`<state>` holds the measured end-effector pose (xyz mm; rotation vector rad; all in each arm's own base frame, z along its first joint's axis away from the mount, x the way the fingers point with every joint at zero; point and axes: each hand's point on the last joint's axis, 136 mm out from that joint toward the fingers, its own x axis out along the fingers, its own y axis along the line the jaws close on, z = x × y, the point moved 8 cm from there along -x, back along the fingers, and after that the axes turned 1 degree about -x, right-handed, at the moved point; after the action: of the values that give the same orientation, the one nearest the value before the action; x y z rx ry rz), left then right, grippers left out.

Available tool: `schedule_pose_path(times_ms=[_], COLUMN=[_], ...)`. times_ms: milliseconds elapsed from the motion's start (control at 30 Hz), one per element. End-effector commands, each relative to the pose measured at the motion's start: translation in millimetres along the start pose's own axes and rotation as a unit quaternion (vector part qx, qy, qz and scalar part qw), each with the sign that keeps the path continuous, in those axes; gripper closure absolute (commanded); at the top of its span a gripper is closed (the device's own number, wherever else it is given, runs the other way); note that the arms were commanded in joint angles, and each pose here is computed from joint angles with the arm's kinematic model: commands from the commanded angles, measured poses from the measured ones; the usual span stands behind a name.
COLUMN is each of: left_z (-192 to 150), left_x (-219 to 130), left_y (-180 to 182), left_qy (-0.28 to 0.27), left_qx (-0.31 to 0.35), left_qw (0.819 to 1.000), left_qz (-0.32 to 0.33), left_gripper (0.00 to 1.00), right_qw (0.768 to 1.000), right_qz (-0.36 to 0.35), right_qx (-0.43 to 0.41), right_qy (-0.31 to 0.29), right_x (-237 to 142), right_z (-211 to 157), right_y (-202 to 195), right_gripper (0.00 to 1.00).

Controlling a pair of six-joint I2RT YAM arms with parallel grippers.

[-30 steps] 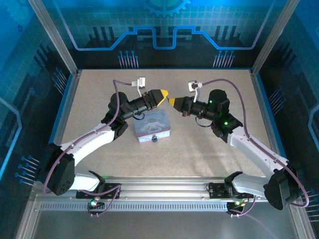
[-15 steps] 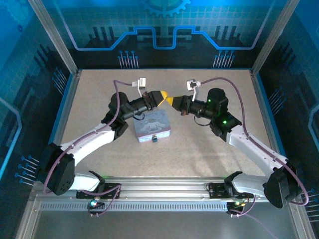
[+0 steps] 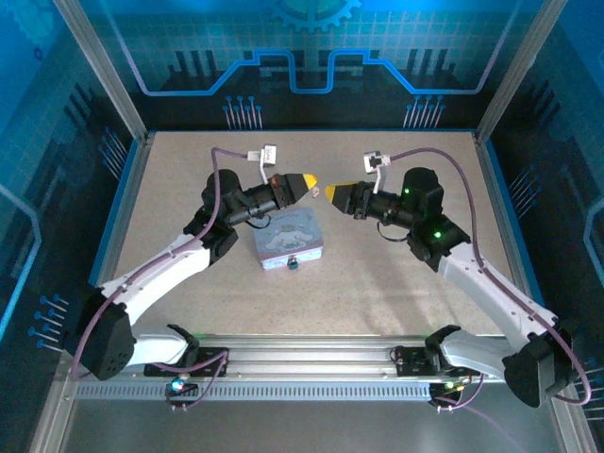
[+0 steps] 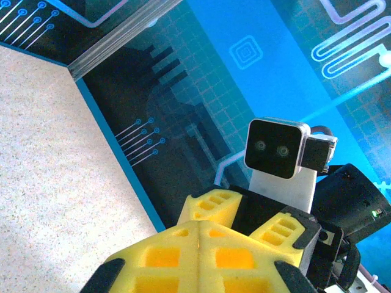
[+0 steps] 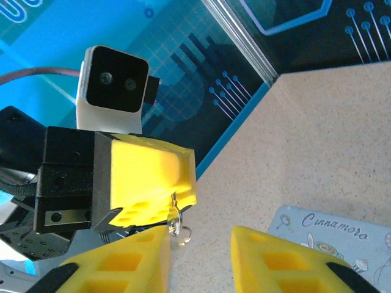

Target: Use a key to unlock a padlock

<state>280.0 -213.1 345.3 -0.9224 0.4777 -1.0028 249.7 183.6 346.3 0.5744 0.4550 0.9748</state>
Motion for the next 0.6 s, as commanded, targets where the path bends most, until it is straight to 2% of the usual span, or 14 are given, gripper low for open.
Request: schedule_pose_path(times_ms=[0, 567], left_z=[5.5, 4.8], left_x=[-3.7, -4.2], left_y=[-16.9, -16.9], left_qy=[-0.005, -0.007], left_qx=[0.034, 0.031], left_qw=[0.999, 0.999], left_qz=[-0.008, -0.012], left_gripper=[1.0, 1.0], right_qw=[1.0, 0.998], right_qz=[0.017, 0.059], right_qx=[-0.012, -0.006], right_qy=[0.006, 0.031], right_x=[-2.1, 24.3], right_z=[1.3, 0.4], right_y=[4.2, 13.8], right_gripper=[0.65, 0.66])
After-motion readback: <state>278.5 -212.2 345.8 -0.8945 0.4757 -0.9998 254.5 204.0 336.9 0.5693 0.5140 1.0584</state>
